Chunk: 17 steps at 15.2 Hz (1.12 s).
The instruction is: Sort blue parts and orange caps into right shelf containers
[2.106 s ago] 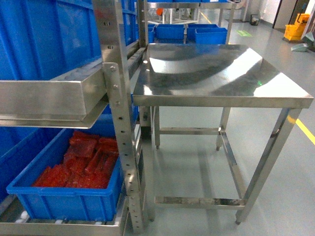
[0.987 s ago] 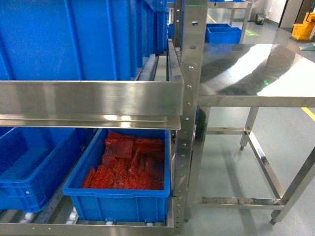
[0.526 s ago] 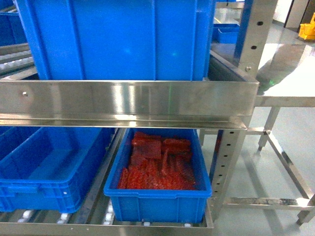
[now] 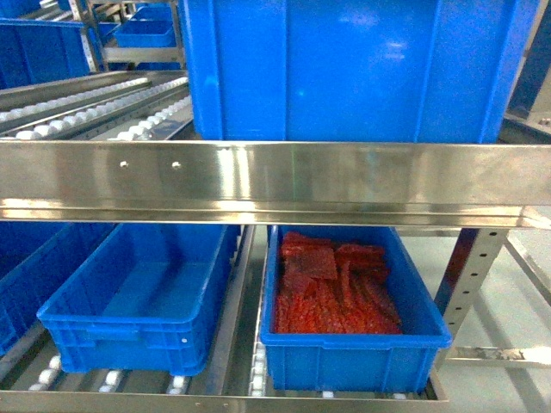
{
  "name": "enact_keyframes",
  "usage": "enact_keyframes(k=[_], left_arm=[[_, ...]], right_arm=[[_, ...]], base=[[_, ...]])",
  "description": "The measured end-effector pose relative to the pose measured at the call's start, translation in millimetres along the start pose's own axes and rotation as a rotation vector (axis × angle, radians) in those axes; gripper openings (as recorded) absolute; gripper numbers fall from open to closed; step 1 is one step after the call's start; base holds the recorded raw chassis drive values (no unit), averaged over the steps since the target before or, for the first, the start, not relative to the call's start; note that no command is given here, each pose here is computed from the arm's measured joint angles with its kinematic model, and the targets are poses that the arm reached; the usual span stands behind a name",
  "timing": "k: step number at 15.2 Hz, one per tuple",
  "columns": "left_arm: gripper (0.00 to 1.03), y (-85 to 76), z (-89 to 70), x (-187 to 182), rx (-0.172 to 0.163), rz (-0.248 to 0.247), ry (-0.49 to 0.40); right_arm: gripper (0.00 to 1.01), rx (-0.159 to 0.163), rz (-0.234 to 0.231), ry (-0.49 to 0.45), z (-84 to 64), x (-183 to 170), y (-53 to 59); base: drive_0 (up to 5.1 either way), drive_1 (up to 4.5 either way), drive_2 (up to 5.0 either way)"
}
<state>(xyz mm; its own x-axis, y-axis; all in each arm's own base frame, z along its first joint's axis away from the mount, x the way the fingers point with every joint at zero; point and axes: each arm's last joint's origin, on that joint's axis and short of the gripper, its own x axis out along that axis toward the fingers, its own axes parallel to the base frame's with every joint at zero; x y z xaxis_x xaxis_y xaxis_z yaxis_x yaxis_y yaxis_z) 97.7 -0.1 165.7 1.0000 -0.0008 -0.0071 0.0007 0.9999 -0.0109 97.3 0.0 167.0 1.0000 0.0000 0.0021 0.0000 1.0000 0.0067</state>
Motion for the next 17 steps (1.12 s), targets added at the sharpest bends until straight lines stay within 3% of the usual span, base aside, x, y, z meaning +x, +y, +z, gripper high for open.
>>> enact_keyframes(k=[17], left_arm=[[0.43,0.0,0.0,0.0,0.000,0.000,0.000]], right_arm=[[0.42,0.000,0.000,0.002,-0.2,0.0,0.0]], base=[[-5.0,2.41,2.4]])
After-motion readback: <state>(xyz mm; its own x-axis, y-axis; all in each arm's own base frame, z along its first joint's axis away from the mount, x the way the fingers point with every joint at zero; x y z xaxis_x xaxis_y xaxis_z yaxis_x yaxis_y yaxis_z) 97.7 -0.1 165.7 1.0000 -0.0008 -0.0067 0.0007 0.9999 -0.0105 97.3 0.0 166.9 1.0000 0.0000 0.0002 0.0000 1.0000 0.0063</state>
